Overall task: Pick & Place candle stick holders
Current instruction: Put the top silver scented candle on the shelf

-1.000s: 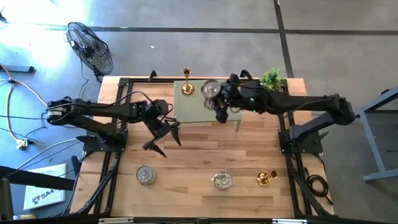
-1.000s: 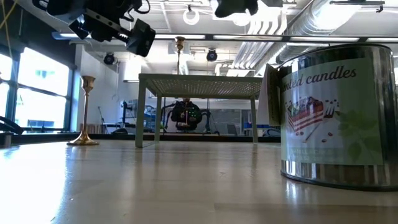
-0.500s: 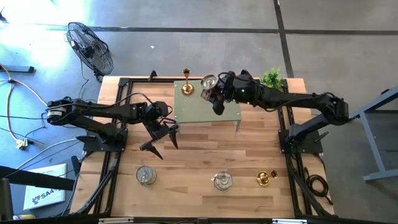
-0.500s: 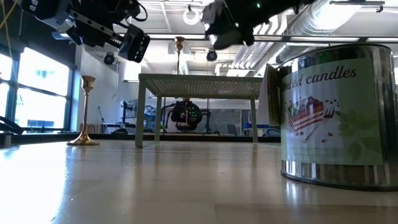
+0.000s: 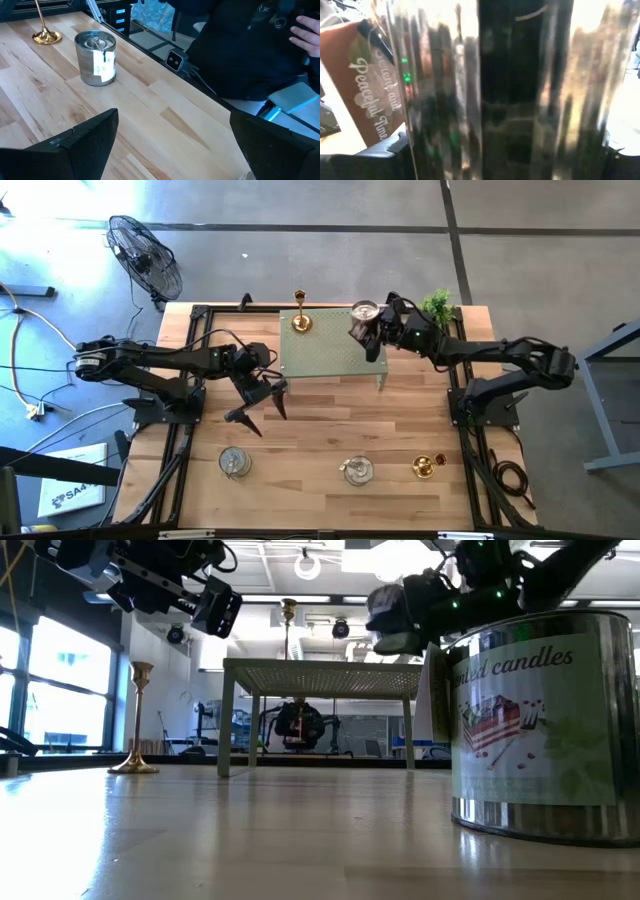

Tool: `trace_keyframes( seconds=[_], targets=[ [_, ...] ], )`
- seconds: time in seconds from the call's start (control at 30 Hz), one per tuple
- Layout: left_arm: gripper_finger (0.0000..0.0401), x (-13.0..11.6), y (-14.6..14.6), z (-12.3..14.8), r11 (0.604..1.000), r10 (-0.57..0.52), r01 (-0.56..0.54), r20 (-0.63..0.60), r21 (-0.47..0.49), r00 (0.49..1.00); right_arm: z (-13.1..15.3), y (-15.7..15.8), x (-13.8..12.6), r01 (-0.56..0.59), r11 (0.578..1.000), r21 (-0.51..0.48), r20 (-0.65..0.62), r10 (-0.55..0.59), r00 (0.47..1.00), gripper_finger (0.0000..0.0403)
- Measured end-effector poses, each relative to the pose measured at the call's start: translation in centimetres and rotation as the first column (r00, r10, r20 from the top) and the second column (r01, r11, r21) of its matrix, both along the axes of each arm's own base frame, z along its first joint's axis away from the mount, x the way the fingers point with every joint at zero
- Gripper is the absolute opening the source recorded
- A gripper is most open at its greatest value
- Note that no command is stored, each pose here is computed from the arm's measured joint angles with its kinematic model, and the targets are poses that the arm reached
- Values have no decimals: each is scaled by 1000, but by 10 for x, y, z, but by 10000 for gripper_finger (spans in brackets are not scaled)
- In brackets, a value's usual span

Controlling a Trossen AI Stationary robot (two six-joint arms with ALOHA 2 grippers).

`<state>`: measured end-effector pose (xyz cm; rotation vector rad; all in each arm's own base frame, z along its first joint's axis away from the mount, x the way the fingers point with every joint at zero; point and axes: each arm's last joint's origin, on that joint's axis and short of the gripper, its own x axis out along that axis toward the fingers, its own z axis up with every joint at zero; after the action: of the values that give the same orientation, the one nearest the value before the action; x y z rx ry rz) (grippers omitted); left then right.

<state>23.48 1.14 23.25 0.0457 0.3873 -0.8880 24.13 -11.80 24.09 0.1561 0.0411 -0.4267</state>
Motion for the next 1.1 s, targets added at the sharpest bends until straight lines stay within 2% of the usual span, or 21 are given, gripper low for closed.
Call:
trace_keyframes(
  seconds=[0.17,0.5,1.1],
  targets=[
    [376,1,0,1,1000,0,0,19,3,1000,-13,-3,-11,28,1000,-11,27,-27,999,341],
    [376,5,1,7,1000,-1,0,94,11,996,-18,-18,-20,91,995,-44,-26,-92,995,341],
    [376,6,1,7,1000,12,-15,107,25,994,-45,-42,-14,110,993,-31,-63,-112,992,341]
  ],
)
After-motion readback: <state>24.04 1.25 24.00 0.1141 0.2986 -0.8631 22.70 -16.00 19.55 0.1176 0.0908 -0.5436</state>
